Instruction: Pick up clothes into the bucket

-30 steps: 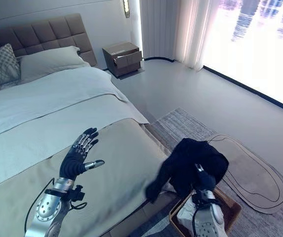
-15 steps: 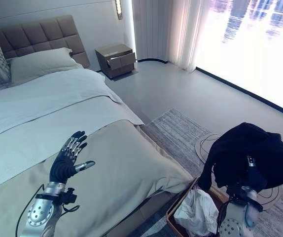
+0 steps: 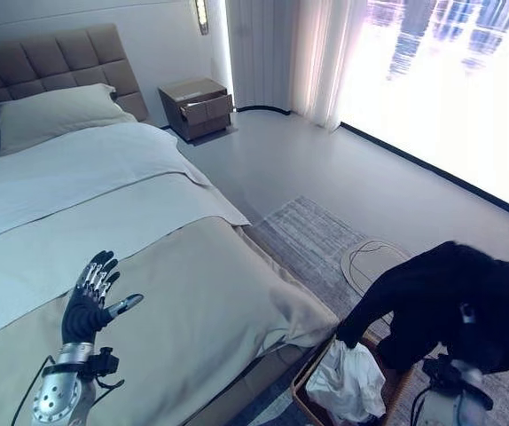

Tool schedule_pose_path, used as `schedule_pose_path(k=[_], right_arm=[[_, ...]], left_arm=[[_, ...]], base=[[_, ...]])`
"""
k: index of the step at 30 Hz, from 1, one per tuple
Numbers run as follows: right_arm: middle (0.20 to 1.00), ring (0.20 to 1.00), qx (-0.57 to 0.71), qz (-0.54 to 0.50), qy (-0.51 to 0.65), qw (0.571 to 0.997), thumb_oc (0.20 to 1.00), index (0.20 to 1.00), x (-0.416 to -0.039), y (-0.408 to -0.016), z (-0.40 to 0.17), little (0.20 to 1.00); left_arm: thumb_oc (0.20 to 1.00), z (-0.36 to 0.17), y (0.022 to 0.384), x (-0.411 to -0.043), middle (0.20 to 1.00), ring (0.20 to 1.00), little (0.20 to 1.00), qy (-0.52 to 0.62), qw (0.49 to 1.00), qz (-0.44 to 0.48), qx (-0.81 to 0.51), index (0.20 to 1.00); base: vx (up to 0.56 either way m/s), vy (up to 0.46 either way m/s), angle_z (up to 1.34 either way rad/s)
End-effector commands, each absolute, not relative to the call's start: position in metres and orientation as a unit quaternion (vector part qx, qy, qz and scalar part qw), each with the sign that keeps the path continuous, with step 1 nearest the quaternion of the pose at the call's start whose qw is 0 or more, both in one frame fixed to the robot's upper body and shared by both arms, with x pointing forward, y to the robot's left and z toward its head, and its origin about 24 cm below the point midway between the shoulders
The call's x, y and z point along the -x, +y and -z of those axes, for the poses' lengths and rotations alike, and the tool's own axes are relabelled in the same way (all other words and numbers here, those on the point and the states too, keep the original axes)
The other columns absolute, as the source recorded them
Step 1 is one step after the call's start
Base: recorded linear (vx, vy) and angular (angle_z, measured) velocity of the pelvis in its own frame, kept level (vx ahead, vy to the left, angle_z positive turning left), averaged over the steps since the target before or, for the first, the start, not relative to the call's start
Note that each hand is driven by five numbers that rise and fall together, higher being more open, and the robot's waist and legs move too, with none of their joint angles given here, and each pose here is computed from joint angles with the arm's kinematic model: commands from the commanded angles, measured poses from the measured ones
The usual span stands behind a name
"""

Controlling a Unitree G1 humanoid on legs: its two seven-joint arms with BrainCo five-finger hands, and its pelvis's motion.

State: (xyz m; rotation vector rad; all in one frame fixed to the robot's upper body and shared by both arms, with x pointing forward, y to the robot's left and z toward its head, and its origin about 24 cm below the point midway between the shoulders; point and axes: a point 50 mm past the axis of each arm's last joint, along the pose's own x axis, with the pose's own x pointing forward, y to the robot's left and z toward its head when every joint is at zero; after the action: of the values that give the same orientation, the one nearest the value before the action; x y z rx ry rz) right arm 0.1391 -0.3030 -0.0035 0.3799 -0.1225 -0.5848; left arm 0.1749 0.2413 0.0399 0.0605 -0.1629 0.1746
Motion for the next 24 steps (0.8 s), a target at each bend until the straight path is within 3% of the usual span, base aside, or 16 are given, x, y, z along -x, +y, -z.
schedule_pose_path(k=[1,9,24], right_arm=[[0.2,0.2,-0.154,0.25,-0.118,0.949,0.2,0.2,-0.17,-0.303,-0.022,0.2],[0.2,0.2,-0.195,0.302,-0.121,0.925,0.2,0.2,-0.216,-0.303,-0.017,0.2],[0.2,0.2,-0.162,0.391,-0.097,0.901,0.2,0.2,-0.281,-0.326,-0.046,0.2]], left_arm=[[1.0,-0.077,0.255,-0.184,1.0,1.0,1.0,-0.189,0.974,-0.115,-0.037,1.0],[1.0,-0.116,0.245,-0.199,1.0,1.0,1.0,-0.295,0.95,-0.106,-0.016,1.0],[1.0,-0.134,0.22,-0.202,1.0,1.0,1.0,-0.337,0.937,-0.078,0.04,1.0]], base=[[-0.18,-0.006,0.0],[-0.23,0.014,0.13],[-0.11,0.026,0.01]])
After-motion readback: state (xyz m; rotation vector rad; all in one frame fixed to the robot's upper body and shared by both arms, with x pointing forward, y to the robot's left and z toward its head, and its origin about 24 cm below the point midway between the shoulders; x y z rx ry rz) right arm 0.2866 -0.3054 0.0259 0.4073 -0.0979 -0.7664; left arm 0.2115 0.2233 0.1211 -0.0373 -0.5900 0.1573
